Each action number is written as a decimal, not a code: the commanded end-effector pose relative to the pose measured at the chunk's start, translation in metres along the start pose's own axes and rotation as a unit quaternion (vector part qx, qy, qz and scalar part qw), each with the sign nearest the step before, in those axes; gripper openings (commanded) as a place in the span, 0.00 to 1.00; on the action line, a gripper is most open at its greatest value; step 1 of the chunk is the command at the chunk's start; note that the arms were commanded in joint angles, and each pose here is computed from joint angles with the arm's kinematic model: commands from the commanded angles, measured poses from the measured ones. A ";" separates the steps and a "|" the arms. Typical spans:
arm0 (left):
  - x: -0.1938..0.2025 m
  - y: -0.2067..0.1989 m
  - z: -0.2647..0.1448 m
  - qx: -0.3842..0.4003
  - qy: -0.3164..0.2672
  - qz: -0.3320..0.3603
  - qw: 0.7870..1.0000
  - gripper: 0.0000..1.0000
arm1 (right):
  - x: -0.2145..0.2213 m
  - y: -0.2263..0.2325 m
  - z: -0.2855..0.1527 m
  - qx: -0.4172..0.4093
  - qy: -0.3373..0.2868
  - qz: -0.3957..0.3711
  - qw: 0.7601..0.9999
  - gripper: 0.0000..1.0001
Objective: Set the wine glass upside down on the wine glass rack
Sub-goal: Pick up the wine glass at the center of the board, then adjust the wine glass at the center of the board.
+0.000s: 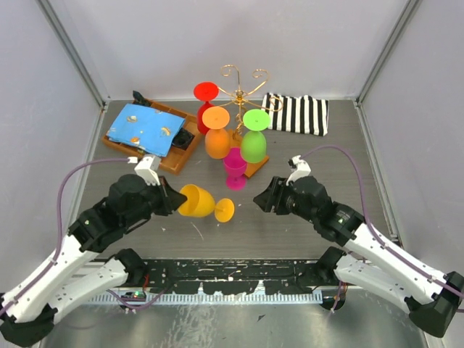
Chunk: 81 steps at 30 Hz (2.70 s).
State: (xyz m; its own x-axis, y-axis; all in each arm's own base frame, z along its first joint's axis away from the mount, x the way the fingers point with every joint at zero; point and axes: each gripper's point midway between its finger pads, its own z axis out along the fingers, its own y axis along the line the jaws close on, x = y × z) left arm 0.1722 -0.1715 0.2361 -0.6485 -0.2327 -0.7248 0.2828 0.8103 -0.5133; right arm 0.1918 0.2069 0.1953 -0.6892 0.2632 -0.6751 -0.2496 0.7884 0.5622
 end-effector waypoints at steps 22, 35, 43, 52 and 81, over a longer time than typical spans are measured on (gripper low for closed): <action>-0.023 -0.065 0.029 0.037 -0.078 0.050 0.995 0.00 | 0.016 0.032 0.016 -0.137 -0.027 0.136 0.981 0.53; -0.025 -0.068 0.027 0.049 -0.085 0.046 0.994 0.01 | 0.024 0.032 0.032 -0.140 -0.016 0.134 0.981 0.33; -0.024 -0.074 0.026 0.066 -0.083 0.045 0.993 0.05 | 0.020 0.035 0.036 -0.145 -0.023 0.116 0.982 0.14; -0.022 -0.077 0.016 0.092 -0.086 0.047 0.991 0.47 | 0.012 0.028 0.031 -0.124 -0.041 0.080 0.988 0.00; -0.105 -0.089 -0.107 0.131 -0.160 0.260 0.943 0.83 | -0.075 0.082 -0.063 -0.185 -0.162 -0.335 0.909 0.00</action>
State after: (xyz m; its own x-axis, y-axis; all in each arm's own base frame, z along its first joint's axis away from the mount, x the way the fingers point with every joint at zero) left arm 0.1416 -0.1498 0.4001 -0.2123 -0.1312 -0.9683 0.6206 0.7473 -0.2374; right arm 0.1952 0.2042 0.2604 -0.3442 0.0533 -0.9374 -0.6120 0.7444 0.2671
